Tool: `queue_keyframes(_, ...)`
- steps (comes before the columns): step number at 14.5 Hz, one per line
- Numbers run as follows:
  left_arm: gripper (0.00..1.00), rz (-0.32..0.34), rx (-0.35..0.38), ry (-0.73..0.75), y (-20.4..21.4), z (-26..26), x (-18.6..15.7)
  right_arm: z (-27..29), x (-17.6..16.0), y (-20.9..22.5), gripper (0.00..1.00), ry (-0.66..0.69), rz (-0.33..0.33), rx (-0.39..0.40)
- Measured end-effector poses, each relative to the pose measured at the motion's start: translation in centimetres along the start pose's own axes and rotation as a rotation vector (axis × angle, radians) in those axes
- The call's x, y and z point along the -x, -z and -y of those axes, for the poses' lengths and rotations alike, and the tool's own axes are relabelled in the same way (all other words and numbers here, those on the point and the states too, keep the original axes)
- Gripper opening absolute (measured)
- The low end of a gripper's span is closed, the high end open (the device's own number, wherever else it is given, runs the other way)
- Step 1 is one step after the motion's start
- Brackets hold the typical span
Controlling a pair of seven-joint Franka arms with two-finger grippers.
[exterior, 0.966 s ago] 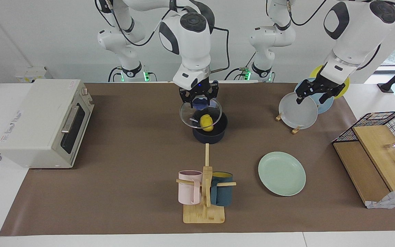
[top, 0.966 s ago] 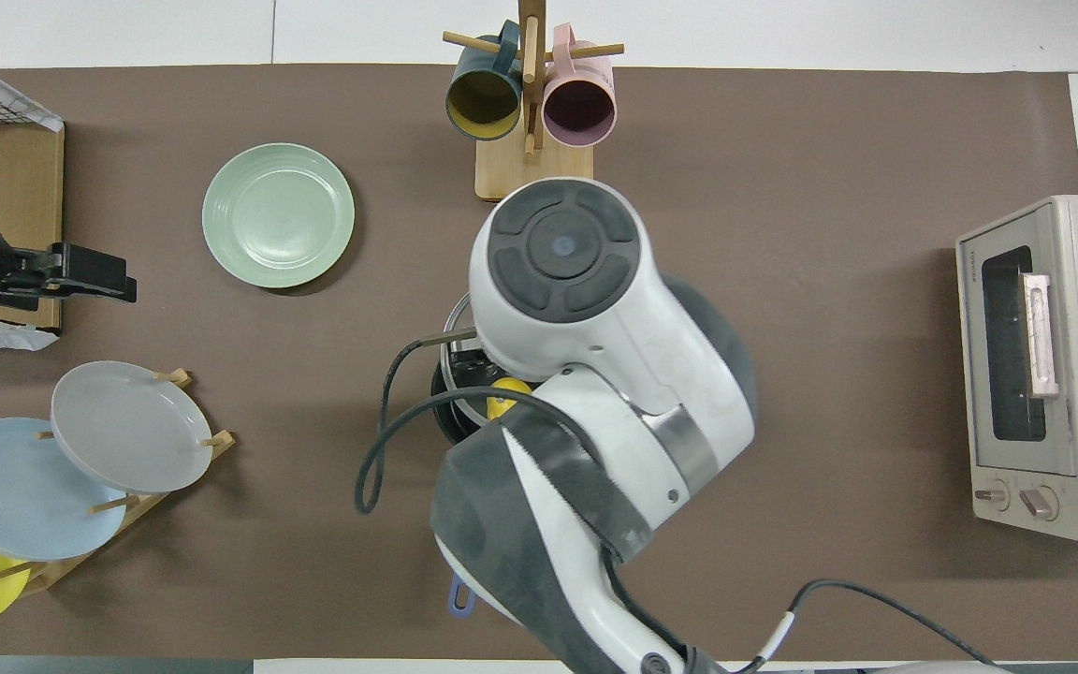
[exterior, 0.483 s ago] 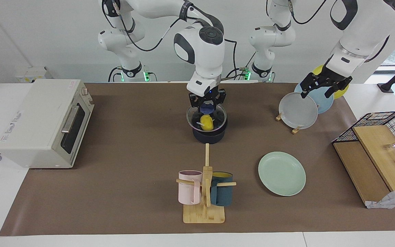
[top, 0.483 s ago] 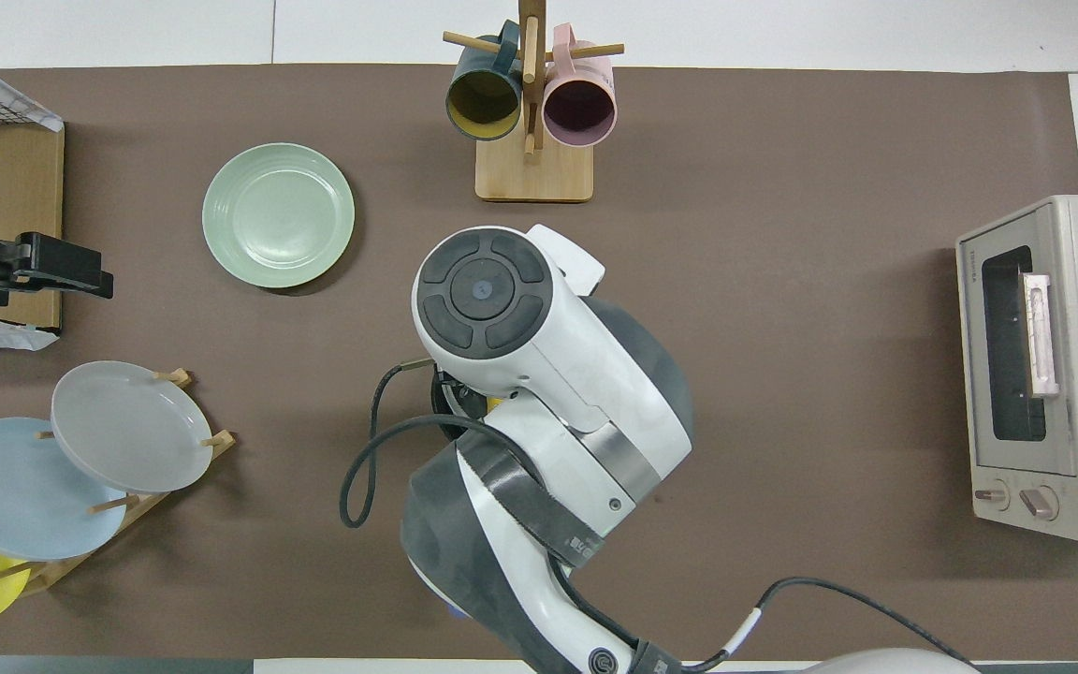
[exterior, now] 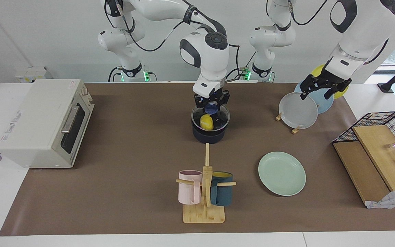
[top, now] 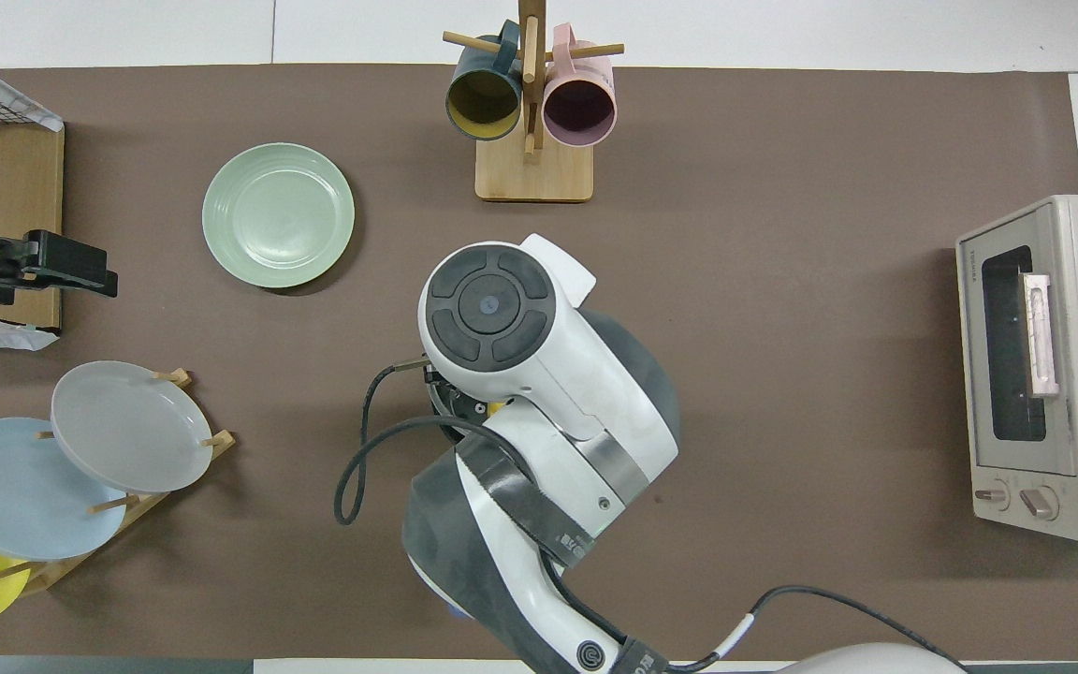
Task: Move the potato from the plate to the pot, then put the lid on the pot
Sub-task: 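Lower the glass lid onto the black pot with the right gripper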
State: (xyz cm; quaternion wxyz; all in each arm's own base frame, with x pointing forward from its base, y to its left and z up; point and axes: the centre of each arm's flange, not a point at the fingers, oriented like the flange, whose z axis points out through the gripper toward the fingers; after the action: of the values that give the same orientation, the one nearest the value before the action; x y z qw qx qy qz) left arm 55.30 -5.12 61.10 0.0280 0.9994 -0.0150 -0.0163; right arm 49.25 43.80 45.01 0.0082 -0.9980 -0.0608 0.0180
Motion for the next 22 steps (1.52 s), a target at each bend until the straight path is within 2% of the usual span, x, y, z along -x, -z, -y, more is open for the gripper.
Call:
queue_keyframes(3,1.0,0.001,0.0,0.015,-0.1,-0.3,0.0,-0.4,0.6,-1.7,0.66,0.0,0.022,0.016)
queue_keyframes(9,1.0,0.002,-0.001,0.029,-0.2,-1.4,0.0,-1.2,0.6,-3.8,0.66,-0.01,0.007,0.008)
queue_keyframes(13,1.0,0.002,-0.001,0.032,-0.1,-1.2,0.0,-0.7,1.0,-3.9,0.66,0.001,0.007,0.007)
queue_keyframes(17,1.0,-0.001,-0.045,0.032,-0.1,-0.5,-0.1,0.1,1.5,-4.0,0.66,0.002,0.008,0.007)
queue_keyframes(22,1.0,-0.002,-0.051,0.035,-0.1,-0.2,-0.1,0.1,1.5,-4.0,0.66,0.0,0.008,0.007)
